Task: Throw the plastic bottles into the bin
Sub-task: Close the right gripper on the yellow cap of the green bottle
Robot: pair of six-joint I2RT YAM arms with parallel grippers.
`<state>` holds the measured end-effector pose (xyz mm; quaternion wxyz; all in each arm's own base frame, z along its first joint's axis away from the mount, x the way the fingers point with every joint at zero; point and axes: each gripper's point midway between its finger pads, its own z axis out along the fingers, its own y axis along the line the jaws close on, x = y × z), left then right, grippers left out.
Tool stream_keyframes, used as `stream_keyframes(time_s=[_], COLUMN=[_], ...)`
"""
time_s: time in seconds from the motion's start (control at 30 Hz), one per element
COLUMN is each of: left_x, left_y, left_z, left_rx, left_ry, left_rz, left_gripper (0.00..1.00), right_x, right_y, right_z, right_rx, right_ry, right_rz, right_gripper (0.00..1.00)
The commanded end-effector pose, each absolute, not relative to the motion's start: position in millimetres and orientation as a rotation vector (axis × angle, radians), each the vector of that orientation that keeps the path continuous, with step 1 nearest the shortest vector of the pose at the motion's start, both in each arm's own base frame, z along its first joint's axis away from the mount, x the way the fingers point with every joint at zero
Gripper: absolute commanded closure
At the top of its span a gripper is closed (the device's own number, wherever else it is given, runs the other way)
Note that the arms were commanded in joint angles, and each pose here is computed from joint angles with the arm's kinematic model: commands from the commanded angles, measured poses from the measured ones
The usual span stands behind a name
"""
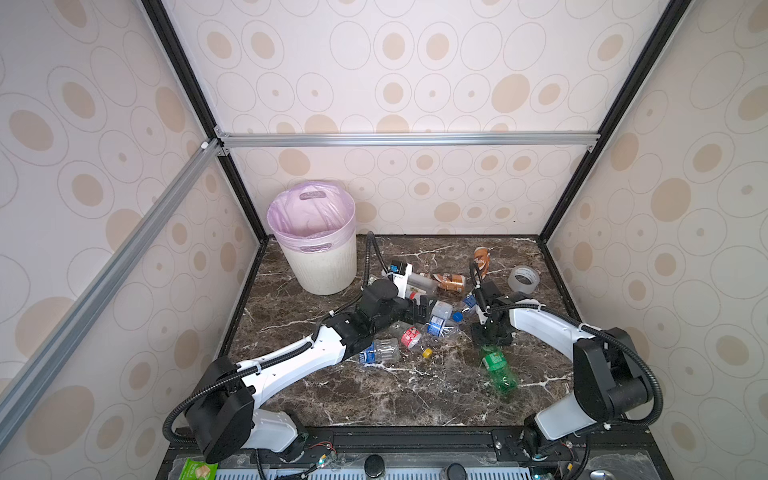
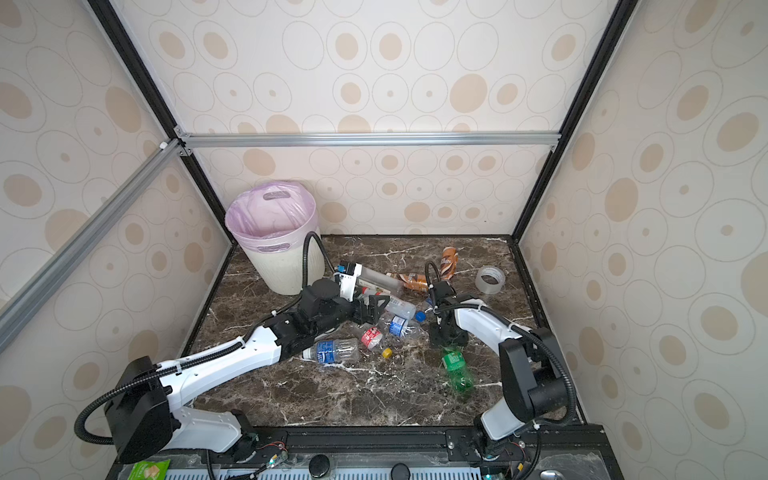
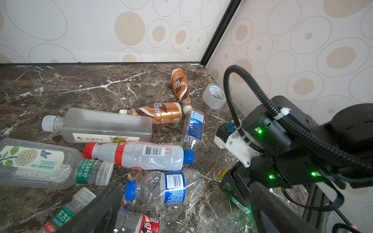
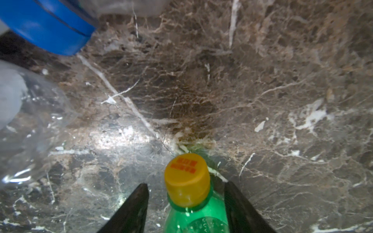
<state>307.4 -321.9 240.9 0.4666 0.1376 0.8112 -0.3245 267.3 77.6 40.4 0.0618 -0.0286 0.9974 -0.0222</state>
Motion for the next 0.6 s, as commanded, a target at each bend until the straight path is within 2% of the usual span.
stream_keyframes(time_s=[0.0,0.2,0.43,0.57], left_x=[309,311,312,314], left_y=[-329,-331,-332,-335], left_z=[250,243,239,239], left_rx=[0.344,0.355,0.362,0.366], left_ry=[1.976,1.992,2.003,2.008], left_rz=[-0.808,-0.792,-0.781,-0.784], left_gripper=[0.01,0.01,0.01,0.01], right_x=[274,278,281,281], right_y=[77,79,75,74], right_z=[40,35,35,39], right_rx=[-0.089,-0.093,-0.093,-0.09], right_ry=[3.012,3.02,3.007,2.997], right_rz=[-0.082,-0.081,-0.118,-0.124], right_gripper=[0.41,0.52,0.7,0.75])
